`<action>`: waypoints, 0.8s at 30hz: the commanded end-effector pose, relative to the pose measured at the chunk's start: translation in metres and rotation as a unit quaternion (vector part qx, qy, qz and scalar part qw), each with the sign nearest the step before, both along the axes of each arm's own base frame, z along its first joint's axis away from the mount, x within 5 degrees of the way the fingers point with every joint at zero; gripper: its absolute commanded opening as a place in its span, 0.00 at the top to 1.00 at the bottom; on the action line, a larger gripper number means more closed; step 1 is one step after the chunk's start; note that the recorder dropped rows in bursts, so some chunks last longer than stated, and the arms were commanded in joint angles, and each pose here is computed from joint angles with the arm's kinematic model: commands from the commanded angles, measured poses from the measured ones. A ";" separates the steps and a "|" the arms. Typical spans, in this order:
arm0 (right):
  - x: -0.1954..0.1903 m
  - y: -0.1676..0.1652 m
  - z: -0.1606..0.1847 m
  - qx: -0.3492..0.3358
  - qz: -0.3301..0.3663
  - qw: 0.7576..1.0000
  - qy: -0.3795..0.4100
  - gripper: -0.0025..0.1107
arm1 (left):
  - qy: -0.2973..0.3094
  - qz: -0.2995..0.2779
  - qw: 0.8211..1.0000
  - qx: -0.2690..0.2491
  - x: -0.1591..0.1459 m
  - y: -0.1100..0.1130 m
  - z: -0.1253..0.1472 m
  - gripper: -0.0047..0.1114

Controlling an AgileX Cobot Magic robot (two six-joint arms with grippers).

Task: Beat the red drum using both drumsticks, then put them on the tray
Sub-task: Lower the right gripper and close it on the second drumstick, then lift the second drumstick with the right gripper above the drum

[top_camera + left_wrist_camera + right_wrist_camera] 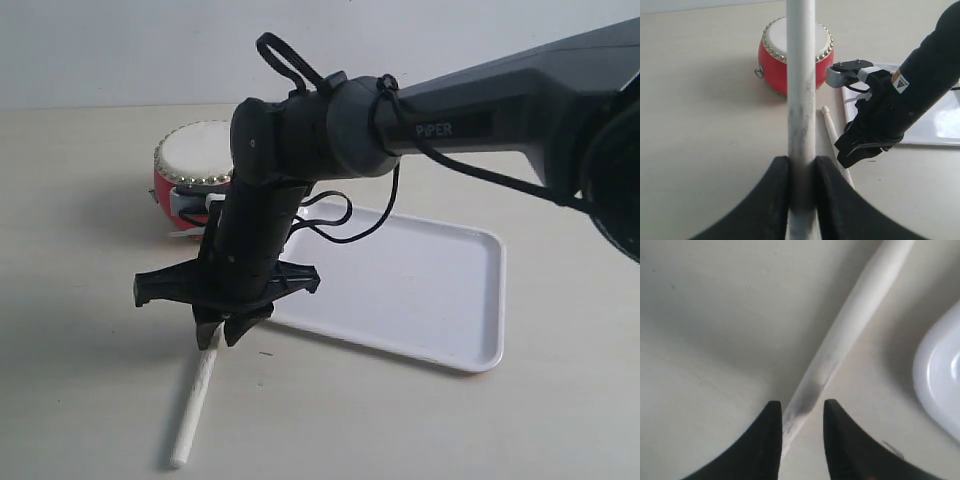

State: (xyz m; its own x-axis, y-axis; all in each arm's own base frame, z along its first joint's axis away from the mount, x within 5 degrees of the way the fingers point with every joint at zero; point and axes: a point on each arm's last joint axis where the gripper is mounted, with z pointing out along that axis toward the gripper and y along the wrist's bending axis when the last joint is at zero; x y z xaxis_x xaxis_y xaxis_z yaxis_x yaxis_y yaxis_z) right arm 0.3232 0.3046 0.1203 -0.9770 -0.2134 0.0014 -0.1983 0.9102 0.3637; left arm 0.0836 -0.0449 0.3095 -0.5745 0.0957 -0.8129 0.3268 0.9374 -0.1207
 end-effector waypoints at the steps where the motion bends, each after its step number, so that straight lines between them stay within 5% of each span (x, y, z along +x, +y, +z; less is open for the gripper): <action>1: 0.000 0.008 -0.019 -0.004 0.003 1.000 -0.007 0.73 | -0.002 -0.002 1.000 0.002 0.000 0.000 0.000 0.96; 5: 0.000 0.018 -0.031 -0.026 0.015 0.999 -0.012 0.73 | 0.000 -0.002 1.000 0.003 0.000 0.000 -0.001 0.96; 13: -0.006 0.001 -0.067 -0.224 0.063 0.971 0.049 0.73 | 0.003 -0.002 1.000 0.003 0.000 0.000 -0.001 0.96; 17: -0.008 0.002 -0.070 -0.219 0.079 0.971 0.054 0.79 | 0.003 -0.002 1.000 0.003 0.000 0.000 -0.001 0.96; 21: -0.008 0.002 -0.070 -0.213 0.105 0.970 0.051 0.98 | 0.003 -0.002 1.000 0.003 0.000 0.000 -0.001 0.96; 24: -0.010 0.005 -0.070 -0.195 0.126 0.971 0.059 0.98 | 0.003 -0.003 1.000 0.003 0.000 0.000 -0.001 0.96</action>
State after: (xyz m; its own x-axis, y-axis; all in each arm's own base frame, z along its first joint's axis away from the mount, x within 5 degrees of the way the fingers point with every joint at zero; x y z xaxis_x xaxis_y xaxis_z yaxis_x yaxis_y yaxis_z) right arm 0.3224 0.3211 0.0950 -0.9178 -0.3840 0.1014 -0.3761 0.9223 0.0887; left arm 0.0831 -0.0447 0.3088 -0.5804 0.1010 -0.8080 0.3273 0.9375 -0.1179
